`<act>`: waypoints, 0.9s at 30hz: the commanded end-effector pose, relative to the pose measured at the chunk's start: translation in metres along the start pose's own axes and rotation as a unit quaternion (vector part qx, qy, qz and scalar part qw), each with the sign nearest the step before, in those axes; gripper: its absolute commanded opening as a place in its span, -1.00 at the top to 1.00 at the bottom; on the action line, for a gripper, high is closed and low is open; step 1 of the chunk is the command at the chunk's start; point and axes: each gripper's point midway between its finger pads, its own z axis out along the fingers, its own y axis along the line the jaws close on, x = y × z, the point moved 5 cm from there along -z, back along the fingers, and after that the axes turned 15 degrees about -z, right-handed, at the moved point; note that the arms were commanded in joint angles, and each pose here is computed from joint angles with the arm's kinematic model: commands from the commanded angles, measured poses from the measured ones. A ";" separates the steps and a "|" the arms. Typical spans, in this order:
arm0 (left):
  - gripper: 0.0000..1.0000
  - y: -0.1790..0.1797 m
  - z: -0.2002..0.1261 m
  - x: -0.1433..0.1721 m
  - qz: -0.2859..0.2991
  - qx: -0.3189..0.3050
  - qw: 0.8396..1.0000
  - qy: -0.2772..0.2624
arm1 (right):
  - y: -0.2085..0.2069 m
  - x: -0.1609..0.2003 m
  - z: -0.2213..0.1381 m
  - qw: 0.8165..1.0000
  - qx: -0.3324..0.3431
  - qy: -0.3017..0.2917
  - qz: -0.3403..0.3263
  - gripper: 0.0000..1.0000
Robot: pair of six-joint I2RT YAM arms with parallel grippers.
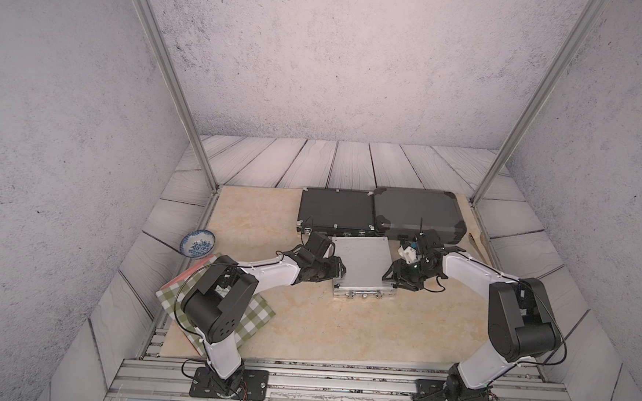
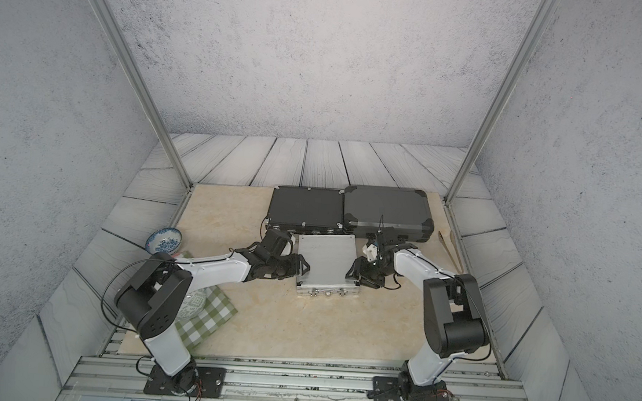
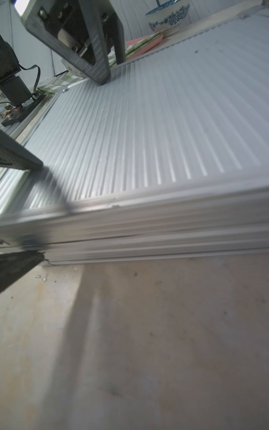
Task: Close the poker set cases
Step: Adjust the poker set case at the center of the board.
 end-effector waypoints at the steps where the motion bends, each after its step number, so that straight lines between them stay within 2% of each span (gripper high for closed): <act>1: -0.13 0.004 0.000 0.010 0.012 -0.014 0.999 0.030 | 0.036 0.028 0.010 0.996 -0.074 0.045 -0.032 -0.12; 8: -0.07 0.008 -0.010 0.017 0.003 -0.020 0.999 0.038 | 0.046 0.040 -0.001 0.994 -0.085 0.041 -0.046 -0.12; 13: -0.02 0.012 -0.013 0.022 -0.004 -0.027 0.999 0.042 | 0.037 0.040 -0.008 0.997 -0.036 0.040 -0.055 -0.19; 18: 0.10 0.011 -0.012 0.029 -0.003 -0.027 0.998 0.053 | 0.022 0.024 -0.010 0.999 -0.002 0.024 -0.022 -0.21; 27: 0.26 0.008 -0.007 0.054 -0.003 -0.033 0.995 0.091 | 0.016 -0.014 0.004 1.000 0.000 0.006 -0.012 -0.15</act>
